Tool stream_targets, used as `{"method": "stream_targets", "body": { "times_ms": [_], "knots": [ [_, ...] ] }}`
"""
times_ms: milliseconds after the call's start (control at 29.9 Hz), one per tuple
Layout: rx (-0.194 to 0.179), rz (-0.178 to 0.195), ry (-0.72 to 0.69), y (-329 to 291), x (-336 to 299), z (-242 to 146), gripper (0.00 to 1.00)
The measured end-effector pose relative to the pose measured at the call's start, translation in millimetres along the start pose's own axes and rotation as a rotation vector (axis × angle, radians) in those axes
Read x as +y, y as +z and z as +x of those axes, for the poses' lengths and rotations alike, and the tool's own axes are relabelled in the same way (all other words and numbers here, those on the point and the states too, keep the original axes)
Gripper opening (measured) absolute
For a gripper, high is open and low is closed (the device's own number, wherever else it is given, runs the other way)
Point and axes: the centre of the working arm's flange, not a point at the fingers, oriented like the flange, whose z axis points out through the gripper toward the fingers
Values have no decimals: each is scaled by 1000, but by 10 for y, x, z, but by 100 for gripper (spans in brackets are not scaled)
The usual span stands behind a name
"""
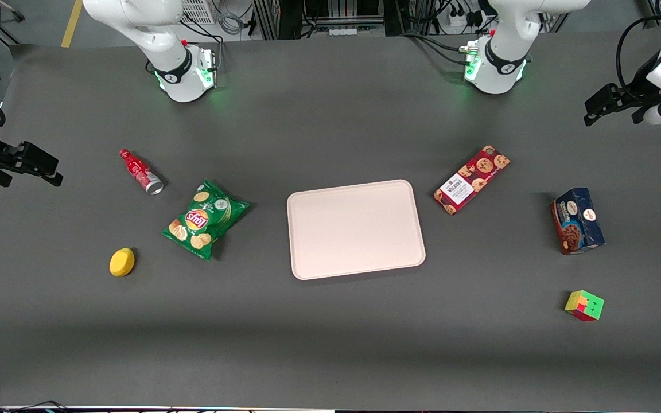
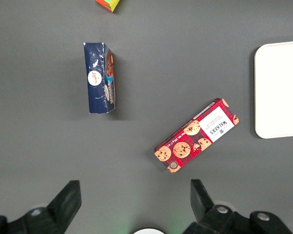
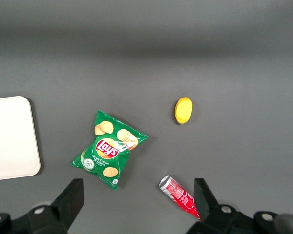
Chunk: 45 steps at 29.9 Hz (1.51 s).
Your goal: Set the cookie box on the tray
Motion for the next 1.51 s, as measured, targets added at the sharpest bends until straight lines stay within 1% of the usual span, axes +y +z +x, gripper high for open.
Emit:
{"method": "stream_targets", "body": {
  "times_ms": [670,938,1105,1273,1373,1507],
  "knots": [
    [8,0,0,-37,-1,6,100],
    [31,-1,-7,-196,-32,60,100],
    [12,-2,-2,-404,-212,201,100],
    [-9,3,-13,-545,-500,477,100],
    [-22,11,-26,-483,-650,676,100],
    [-50,28,-44,-183,-843,970,100]
  ]
}}
